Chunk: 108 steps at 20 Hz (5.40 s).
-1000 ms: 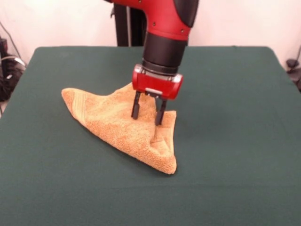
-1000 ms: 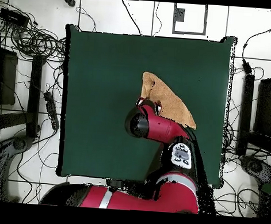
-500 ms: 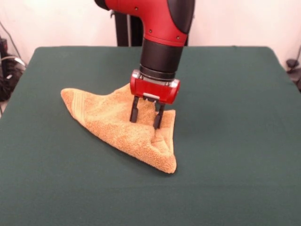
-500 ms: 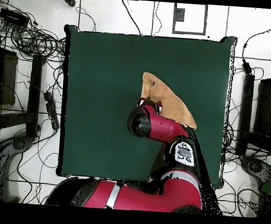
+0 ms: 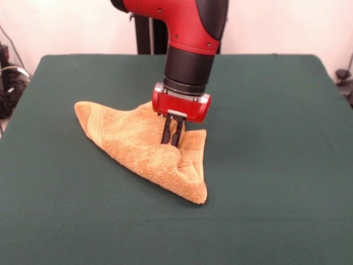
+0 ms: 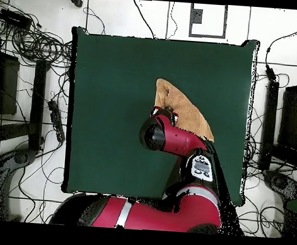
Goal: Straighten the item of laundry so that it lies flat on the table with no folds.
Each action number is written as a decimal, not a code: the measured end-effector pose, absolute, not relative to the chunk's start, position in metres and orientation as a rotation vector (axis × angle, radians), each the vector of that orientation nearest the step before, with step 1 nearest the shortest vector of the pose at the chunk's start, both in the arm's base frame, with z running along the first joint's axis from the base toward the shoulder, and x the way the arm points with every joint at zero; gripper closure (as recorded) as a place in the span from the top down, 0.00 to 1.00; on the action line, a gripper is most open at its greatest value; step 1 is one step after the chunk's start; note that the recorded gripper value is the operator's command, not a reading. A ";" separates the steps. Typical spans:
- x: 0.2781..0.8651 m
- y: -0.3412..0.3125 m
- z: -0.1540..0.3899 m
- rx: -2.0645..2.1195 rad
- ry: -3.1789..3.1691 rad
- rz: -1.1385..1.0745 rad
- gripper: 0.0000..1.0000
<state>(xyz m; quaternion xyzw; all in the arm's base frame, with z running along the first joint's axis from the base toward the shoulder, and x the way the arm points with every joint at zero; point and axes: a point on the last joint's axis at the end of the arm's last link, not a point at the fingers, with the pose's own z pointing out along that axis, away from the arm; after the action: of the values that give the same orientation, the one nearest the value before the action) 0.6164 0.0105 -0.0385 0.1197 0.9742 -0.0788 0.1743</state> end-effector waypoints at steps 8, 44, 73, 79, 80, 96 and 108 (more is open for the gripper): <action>0.616 0.010 -0.042 0.335 2.753 -0.225 0.00; 0.730 -0.082 0.079 0.381 2.836 -0.223 0.00; 0.754 -0.032 0.120 0.191 2.996 -0.263 0.00; 0.756 -0.005 0.154 0.126 2.952 -0.304 0.00; 0.756 -0.002 0.158 0.120 2.948 -0.308 0.00; 0.747 0.029 0.201 0.056 2.896 -0.375 0.00; 0.751 0.039 0.220 0.094 2.963 -0.374 0.00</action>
<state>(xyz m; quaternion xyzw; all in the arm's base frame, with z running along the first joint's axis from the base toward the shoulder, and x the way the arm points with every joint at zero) 0.7505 0.0390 0.2199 0.0313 0.9887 -0.1247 0.0770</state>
